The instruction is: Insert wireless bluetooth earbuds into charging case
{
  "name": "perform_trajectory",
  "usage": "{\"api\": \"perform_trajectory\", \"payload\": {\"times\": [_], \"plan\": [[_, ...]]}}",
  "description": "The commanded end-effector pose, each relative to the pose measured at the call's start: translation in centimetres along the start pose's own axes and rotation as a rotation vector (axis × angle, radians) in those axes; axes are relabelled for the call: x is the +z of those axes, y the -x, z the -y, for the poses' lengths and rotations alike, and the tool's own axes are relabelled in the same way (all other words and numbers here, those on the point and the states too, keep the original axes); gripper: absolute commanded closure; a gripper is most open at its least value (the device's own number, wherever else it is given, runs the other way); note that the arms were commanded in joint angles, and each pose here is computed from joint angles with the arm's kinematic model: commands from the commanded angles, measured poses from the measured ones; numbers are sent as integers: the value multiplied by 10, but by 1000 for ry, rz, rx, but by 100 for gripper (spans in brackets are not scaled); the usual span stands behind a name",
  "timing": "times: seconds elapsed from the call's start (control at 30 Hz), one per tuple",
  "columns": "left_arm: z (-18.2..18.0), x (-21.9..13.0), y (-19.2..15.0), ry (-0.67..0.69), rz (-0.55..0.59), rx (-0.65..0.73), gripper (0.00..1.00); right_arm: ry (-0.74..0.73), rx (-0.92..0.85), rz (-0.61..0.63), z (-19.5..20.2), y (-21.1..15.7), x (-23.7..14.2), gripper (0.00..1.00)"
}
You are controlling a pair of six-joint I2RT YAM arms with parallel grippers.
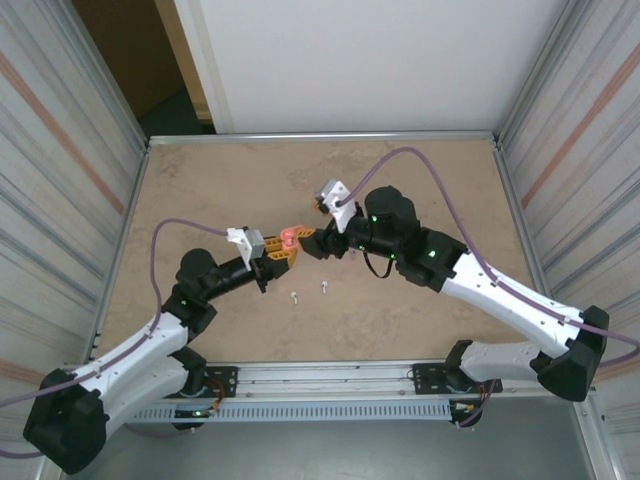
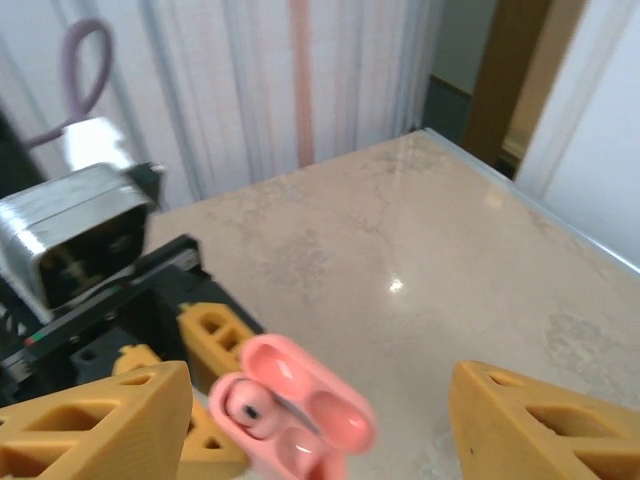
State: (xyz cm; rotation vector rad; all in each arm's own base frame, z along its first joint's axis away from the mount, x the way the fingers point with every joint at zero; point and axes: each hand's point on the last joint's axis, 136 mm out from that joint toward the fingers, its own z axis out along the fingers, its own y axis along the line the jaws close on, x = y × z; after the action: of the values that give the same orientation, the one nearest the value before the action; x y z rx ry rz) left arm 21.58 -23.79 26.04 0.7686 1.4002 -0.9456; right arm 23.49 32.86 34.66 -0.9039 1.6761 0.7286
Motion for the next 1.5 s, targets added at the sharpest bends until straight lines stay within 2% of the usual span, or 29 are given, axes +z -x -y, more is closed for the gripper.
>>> {"api": "perform_trajectory", "payload": {"times": [0.0, 0.2, 0.6, 0.97, 1.3, 1.47], "plan": [[-1, -5, 7, 32, 19, 39, 100, -31, 141, -15, 17, -8, -10, 31], [-3, -14, 8, 80, 20, 59, 100, -126, 342, -96, 60, -44, -10, 32], [6, -29, 30, 84, 84, 91, 100, -201, 573, -331, 99, -125, 13, 33], [13, -35, 42, 73, 105, 110, 100, -230, 743, -617, 106, -196, 50, 33], [15, -37, 42, 71, 98, 117, 100, -267, 829, -773, 109, -239, 73, 35], [15, -37, 41, 68, 94, 119, 100, -290, 813, -826, 110, -250, 82, 38]]}}
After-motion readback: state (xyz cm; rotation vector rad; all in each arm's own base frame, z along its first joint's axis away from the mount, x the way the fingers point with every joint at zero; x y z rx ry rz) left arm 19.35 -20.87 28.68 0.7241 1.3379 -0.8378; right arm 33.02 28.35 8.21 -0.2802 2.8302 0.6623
